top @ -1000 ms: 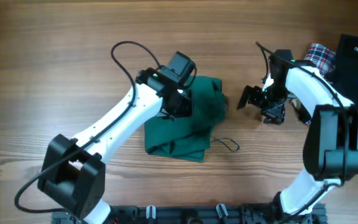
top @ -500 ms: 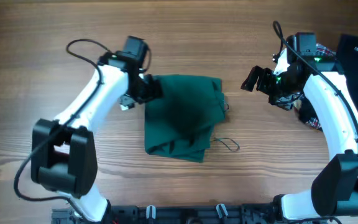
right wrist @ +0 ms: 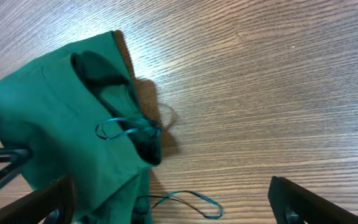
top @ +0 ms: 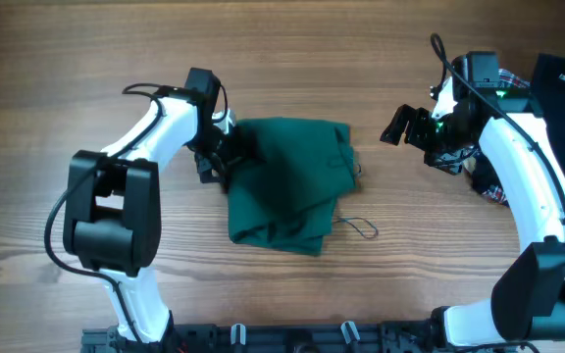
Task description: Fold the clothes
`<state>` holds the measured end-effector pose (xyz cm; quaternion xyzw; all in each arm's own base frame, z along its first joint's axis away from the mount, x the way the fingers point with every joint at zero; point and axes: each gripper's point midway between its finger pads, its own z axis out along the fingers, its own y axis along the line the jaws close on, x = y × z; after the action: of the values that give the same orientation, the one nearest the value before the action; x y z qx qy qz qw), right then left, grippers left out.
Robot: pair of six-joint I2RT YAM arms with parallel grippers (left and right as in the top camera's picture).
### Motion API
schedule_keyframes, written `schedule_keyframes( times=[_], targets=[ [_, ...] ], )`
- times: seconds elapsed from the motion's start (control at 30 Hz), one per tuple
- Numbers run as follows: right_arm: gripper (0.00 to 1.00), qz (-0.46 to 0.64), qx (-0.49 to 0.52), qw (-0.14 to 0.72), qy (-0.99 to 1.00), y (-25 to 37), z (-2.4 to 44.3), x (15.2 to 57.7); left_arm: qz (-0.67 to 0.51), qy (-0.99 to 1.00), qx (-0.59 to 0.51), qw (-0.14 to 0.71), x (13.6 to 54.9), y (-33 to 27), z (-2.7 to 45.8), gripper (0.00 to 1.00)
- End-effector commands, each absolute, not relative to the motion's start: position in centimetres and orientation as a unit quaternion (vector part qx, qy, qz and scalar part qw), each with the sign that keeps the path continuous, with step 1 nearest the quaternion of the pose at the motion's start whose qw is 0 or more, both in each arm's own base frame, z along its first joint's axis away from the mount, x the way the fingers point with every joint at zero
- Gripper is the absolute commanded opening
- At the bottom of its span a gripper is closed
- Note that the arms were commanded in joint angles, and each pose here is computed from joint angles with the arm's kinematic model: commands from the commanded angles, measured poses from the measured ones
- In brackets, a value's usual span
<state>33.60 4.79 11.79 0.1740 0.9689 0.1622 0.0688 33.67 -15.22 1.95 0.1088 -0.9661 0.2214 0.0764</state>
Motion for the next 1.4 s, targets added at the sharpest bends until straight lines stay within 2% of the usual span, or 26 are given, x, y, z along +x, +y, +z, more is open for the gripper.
schedule_keyframes(
  times=[0.0, 0.07, 0.17, 0.2, 0.23, 0.27, 0.33, 0.37, 0.53, 0.7, 0.93, 1.03, 1.2, 1.37],
  targets=[
    [1.0, 0.172, 0.163, 0.07, 0.969, 5.2, 11.9, 33.8, 0.233, -0.962, 0.102, 0.098, 32.4, -15.5, 1.1, 0.96],
    [1.0, 0.172, 0.164, 0.069, 0.969, 5.2, 11.9, 33.8, 0.245, -0.959, 0.099, 0.097, 32.4, -15.9, 0.9, 0.96],
    [1.0, 0.172, 0.165, 0.069, 0.969, 5.2, 11.9, 33.7, 0.264, -0.956, 0.084, 0.096, 32.2, -16.7, 0.7, 0.88],
    [1.0, 0.172, 0.165, 0.069, 0.969, 5.2, 11.9, 33.7, 0.263, -0.956, 0.082, 0.1, 32.0, -16.8, 0.4, 0.79],
    [1.0, 0.172, 0.165, 0.069, 0.969, 5.2, 11.9, 33.7, 0.261, -0.956, 0.079, 0.104, 31.8, -17.0, 0.2, 0.64],
    [1.0, 0.172, 0.165, 0.069, 0.969, 5.2, 11.9, 33.7, 0.26, -0.957, 0.077, 0.109, 31.6, -17.3, -0.1, 0.38],
    [1.0, 0.172, 0.165, 0.069, 0.969, 5.2, 11.9, 33.7, 0.258, -0.957, 0.073, 0.112, 31.4, -17.6, -0.2, 0.08],
    [1.0, 0.172, 0.165, 0.069, 0.969, 5.2, 11.9, 33.7, 0.259, -0.957, 0.073, 0.11, 31.5, -17.6, -0.2, 0.04],
    [1.0, 0.171, 0.163, 0.07, 0.969, 5.2, 11.9, 33.8, 0.268, -0.957, 0.078, 0.081, 33.2, -17.0, -0.2, 0.04],
    [1.0, 0.171, 0.159, 0.069, 0.97, 5.2, 11.9, 33.7, 0.278, -0.953, 0.124, -0.002, 38.1, -13.4, -0.2, 0.04],
    [1.0, 0.17, 0.16, 0.065, 0.97, 5.2, 11.9, 33.5, 0.275, -0.928, 0.193, -0.159, 45.9, -5.6, 1.2, 0.04],
    [1.0, 0.17, 0.163, 0.064, 0.97, 5.2, 11.9, 33.5, 0.237, -0.915, 0.234, -0.229, 48.7, -1.4, 1.9, 0.04],
    [1.0, 0.169, 0.168, 0.052, 0.97, 5.2, 11.8, 32.9, 0.185, -0.873, 0.326, -0.311, 51.4, 5.9, 3.3, 0.04],
    [1.0, 0.167, 0.172, 0.039, 0.97, 5.2, 11.7, 32.3, 0.182, -0.822, 0.411, -0.35, 52.5, 11.1, 3.1, 0.04]
  ],
)
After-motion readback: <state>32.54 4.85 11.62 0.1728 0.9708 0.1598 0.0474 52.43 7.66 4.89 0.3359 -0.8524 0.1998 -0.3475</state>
